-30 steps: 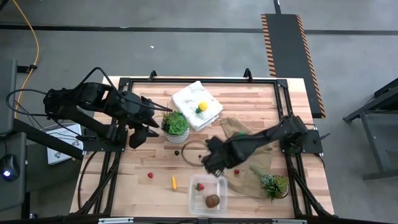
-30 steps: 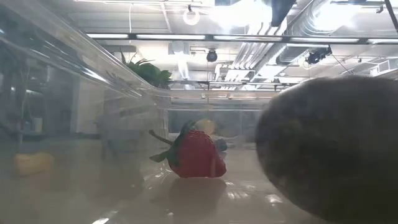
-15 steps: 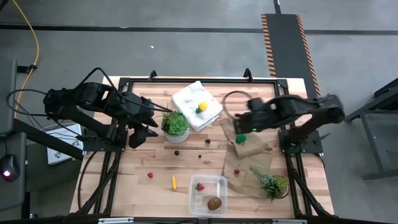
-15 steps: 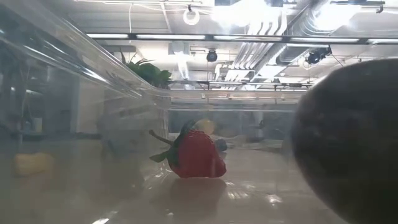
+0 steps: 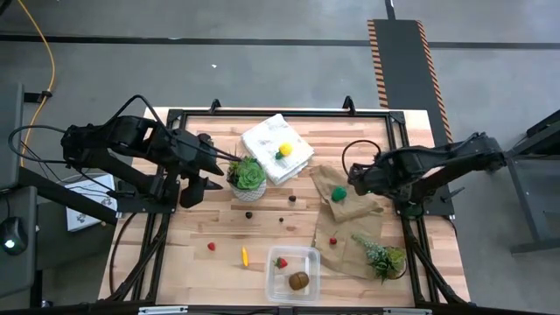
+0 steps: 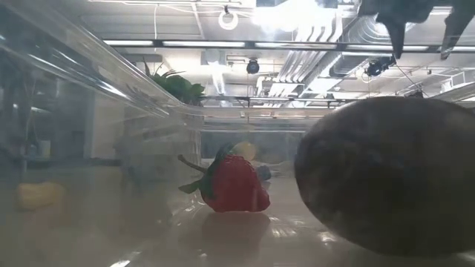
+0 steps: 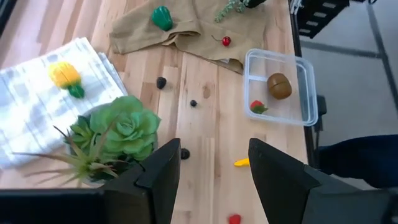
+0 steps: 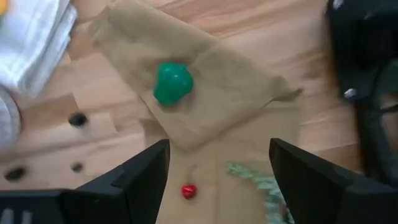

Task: Pick and placing Produce into tupperware
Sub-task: Put the green bell pepper into the transparent bin

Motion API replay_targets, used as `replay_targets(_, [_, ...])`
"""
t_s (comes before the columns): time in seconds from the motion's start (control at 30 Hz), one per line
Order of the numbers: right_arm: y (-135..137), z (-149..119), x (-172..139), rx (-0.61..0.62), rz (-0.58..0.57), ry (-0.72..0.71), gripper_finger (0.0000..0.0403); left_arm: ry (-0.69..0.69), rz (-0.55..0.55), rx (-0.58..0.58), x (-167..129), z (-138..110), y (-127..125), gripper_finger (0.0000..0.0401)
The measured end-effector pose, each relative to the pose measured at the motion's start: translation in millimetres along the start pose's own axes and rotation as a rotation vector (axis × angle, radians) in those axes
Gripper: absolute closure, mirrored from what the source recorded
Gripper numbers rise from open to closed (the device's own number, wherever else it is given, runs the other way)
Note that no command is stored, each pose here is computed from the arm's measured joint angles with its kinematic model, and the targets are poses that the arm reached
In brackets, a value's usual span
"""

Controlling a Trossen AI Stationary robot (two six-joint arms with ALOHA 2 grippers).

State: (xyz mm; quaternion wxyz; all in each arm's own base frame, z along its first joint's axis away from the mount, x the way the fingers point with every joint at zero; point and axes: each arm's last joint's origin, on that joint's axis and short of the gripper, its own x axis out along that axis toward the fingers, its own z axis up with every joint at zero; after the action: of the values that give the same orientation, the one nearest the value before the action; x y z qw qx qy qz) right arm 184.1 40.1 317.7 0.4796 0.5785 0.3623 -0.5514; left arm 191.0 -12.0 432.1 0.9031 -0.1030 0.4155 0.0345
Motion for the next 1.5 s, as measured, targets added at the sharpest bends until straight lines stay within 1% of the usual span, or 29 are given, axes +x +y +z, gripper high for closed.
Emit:
replay_targets(0.2, [9,5,23,0.194,0.054,-0.031,0.0137,0.003,0.001,0.116,0,0,0,0.0222])
replay_targets(0.3, [17,10,29,0.241,0.072,-0.027,0.0137,0.004,0.001,0.159,0,0,0,0.0222])
replay_targets(0.4, [26,17,35,0.279,0.061,-0.042,0.0137,0.005,0.001,0.187,0,0,0,0.0222])
replay_targets(0.57, [45,22,54,0.288,0.031,-0.070,0.0137,0.007,0.001,0.209,0,-1,0,0.0222])
replay_targets(0.7, [55,22,69,0.298,-0.021,-0.098,0.0137,0.008,0.001,0.214,0,-1,0,0.0222])
replay_targets(0.87, [60,22,79,0.339,-0.055,-0.111,0.0137,0.014,0.002,0.243,0,-1,0,0.0222])
replay_targets(1.0, [61,23,80,0.362,-0.061,-0.097,0.0137,0.014,0.002,0.244,0,-1,0,0.0222])
replay_targets(1.13, [61,22,84,0.370,-0.065,-0.043,0.0137,0.016,0.002,0.255,0,-1,0,0.0222])
replay_targets(1.23, [58,19,99,0.377,-0.044,0.024,0.0137,0.017,0.002,0.262,0,-2,0,0.0222])
replay_targets(1.37, [52,17,123,0.392,0.022,0.114,0.0137,0.021,0.002,0.263,0,-2,1,0.0222])
replay_targets(1.43, [49,16,131,0.405,0.043,0.135,0.0137,0.030,0.004,0.263,0,-3,1,0.0222])
replay_targets(1.5, [47,16,134,0.408,0.034,0.139,0.0137,0.032,0.004,0.263,0,-3,1,0.0222])
